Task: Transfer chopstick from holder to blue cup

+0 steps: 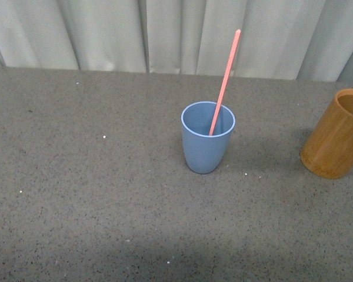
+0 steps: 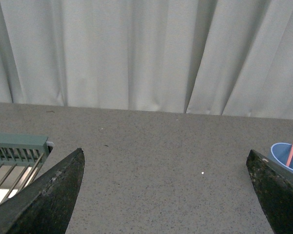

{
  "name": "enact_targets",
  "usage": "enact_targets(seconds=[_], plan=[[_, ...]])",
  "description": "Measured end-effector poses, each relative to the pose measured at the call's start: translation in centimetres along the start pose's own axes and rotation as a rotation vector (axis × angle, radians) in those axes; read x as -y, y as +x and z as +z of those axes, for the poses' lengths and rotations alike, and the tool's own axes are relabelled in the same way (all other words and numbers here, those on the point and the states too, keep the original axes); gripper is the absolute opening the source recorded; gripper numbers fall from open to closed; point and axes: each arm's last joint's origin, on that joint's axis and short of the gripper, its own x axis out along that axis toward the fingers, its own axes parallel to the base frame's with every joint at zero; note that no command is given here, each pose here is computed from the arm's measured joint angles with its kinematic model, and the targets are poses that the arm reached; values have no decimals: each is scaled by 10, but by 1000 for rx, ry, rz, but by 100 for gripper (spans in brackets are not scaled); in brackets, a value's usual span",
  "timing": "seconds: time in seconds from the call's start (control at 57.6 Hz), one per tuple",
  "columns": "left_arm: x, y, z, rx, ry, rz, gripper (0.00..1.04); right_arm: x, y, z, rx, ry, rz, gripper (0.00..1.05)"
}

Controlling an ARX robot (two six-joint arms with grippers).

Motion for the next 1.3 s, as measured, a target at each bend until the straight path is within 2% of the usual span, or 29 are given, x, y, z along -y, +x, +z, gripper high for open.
enact_targets(seconds=[0.156,0.313,0.504,0.695,1.199,1.303], plan=[[0,0,0,0,0,-2,98,27,-42,-18,-41,-30,-1,26],[0,0,0,0,0,-1,98,43,-77,-19,-57,-36,23,1],[0,0,0,0,0,-2,98,51,-116,-20,-81,-36,-6,1],[0,0,0,0,0,-2,98,50,-154,-13,-33,-35,1,1],[0,0,0,0,0,-1,98,50,-157,-11,-8,-35,1,1],[0,0,0,0,0,-1,98,50,-157,-11,-8,-36,1,22]])
